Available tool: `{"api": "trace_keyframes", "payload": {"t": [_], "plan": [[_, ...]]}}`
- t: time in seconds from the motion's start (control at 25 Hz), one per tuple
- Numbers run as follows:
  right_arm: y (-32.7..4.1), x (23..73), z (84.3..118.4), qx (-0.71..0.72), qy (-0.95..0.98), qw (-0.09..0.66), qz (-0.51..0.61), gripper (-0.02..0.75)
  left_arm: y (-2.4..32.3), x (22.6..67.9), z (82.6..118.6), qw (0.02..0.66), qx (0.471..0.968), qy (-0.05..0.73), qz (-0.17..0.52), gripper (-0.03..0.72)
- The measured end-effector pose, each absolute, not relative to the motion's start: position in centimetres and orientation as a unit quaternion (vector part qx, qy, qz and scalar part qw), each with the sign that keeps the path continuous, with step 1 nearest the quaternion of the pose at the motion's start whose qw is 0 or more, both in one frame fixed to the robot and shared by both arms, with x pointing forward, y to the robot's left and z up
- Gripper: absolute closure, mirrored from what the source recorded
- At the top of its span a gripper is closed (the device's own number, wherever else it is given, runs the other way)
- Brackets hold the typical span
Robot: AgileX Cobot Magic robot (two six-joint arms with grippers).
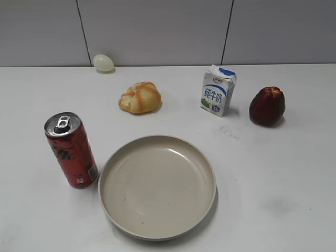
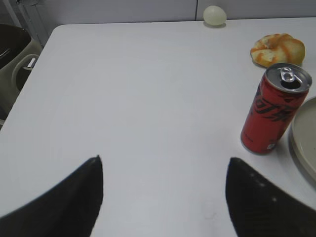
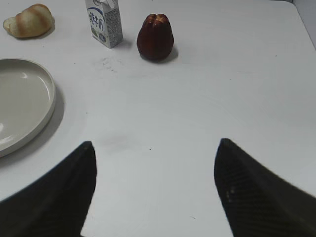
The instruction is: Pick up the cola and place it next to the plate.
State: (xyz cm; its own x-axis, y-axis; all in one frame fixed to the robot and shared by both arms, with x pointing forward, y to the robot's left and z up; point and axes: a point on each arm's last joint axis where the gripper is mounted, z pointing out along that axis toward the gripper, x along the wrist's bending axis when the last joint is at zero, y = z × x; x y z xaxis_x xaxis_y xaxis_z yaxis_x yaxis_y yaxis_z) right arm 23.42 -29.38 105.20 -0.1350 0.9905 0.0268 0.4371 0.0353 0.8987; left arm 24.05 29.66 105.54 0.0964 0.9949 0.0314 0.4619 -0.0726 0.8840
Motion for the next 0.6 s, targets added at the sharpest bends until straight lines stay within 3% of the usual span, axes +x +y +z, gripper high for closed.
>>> {"api": "trace_keyframes", "payload": {"t": [0.6], "plan": [[-29.38, 23.42, 105.2, 0.563, 0.634, 0.34, 0.407, 0.144, 29.66, 24.04, 105.53, 0.373, 0.64, 0.57, 0.357, 0.098]]}}
